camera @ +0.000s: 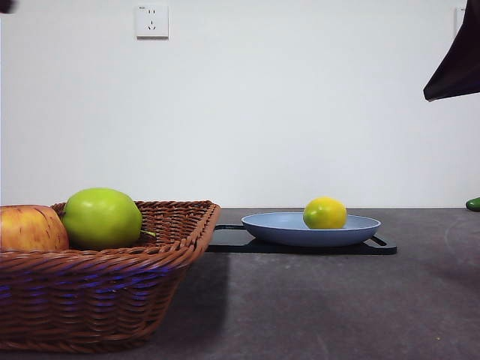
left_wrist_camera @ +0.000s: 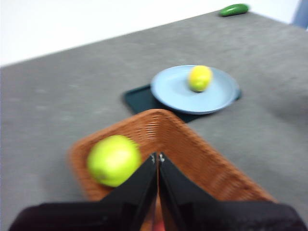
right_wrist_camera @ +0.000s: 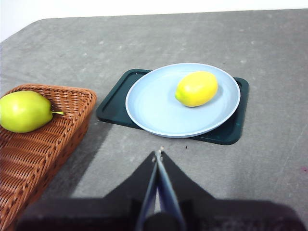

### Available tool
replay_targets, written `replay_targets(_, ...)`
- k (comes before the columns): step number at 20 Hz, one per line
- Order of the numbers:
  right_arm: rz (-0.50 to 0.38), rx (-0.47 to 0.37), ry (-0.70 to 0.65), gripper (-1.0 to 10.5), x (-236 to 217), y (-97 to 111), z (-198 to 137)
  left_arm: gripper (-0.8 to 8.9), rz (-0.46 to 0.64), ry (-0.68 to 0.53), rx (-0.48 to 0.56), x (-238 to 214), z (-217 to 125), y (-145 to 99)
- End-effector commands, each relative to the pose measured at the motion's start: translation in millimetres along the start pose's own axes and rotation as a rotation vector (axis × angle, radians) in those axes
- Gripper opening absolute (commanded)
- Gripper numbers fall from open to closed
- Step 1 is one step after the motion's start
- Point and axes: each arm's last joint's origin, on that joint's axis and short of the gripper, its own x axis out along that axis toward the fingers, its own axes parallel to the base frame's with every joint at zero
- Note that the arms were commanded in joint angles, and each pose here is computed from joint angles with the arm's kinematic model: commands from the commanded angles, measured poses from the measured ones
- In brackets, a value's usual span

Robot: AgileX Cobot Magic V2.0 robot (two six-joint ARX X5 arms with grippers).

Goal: Take the lemon from the basket,put the lemon in the plate,hand out the plate

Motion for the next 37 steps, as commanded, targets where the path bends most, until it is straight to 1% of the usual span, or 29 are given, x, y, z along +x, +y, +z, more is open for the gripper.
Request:
replay_targets(1,0.007,0.013,-0.019,0.0,-1,2,4,0.08,0.122,-0.124,0.048,-18,-7,10)
replay_targets(3,0.008,0.013,-0.019,0.0,-1,2,4,0.08,0.270,-0.215,0.024,-21,-24,19)
replay_targets(5,0.008,0.013,-0.019,0.0,-1,2,4,0.08,0.398,-0.270,0.010,-15,-43,27)
replay_targets(7,0.008,0.013,-0.020,0.0,-1,2,4,0.08,0.463,-0.282,-0.003,-5,-65,34)
replay_targets(9,0.008,0.013,-0.019,0.0,-1,2,4,0.08,0.500,-0.256,-0.036,6,-86,39)
replay_targets(13,0.008,0.013,-0.019,0.0,-1,2,4,0.08,0.502,-0.156,-0.072,23,-117,44)
replay_targets(17,0.008,0.013,-0.019,0.0,-1,2,4,0.08,0.495,-0.103,-0.096,31,-135,45)
replay_targets(35,0.006,0.012,-0.020,0.0,-1,2,4,0.08,0.497,-0.100,-0.091,31,-135,45)
replay_targets(36,0.008,0.007,-0.017,0.0,-3,1,3,0.08,0.497,-0.101,-0.091,31,-135,45)
replay_targets(37,-0.027,-0.056,-0.034,0.0,-10,-3,4,0.08,0.497,-0.100,-0.091,31,-135,45)
